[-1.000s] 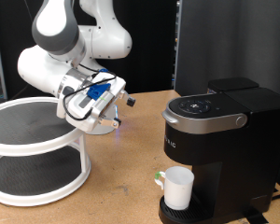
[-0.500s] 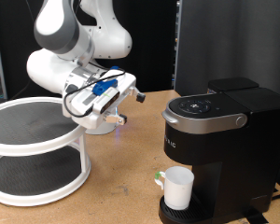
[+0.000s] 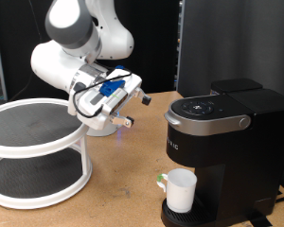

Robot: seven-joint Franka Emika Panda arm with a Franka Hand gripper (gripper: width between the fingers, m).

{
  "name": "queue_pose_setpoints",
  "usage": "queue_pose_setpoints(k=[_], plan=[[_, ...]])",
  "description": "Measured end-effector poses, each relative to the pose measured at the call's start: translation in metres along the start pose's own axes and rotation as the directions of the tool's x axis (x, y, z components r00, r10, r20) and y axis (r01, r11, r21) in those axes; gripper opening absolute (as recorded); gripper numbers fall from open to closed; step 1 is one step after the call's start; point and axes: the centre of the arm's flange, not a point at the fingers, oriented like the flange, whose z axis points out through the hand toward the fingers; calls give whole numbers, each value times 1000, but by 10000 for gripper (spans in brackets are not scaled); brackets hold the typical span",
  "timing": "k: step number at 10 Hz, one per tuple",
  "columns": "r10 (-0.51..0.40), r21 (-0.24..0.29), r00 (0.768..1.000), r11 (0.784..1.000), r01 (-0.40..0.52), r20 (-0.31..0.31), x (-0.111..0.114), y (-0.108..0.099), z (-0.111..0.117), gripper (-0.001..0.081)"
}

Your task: Make a cup of coffee with the keurig machine

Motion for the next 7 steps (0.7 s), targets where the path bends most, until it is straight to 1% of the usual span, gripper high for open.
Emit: queue_pose_setpoints(k=[1, 2, 3, 7], plan=[[1, -42, 995, 999, 3, 95, 1, -3, 0, 807], [9, -54, 994, 999, -3, 110, 7, -12, 0, 807], [19, -53, 993, 999, -13, 114, 13, -22, -2, 807], [48, -13, 990, 999, -47, 135, 43, -72, -13, 807]])
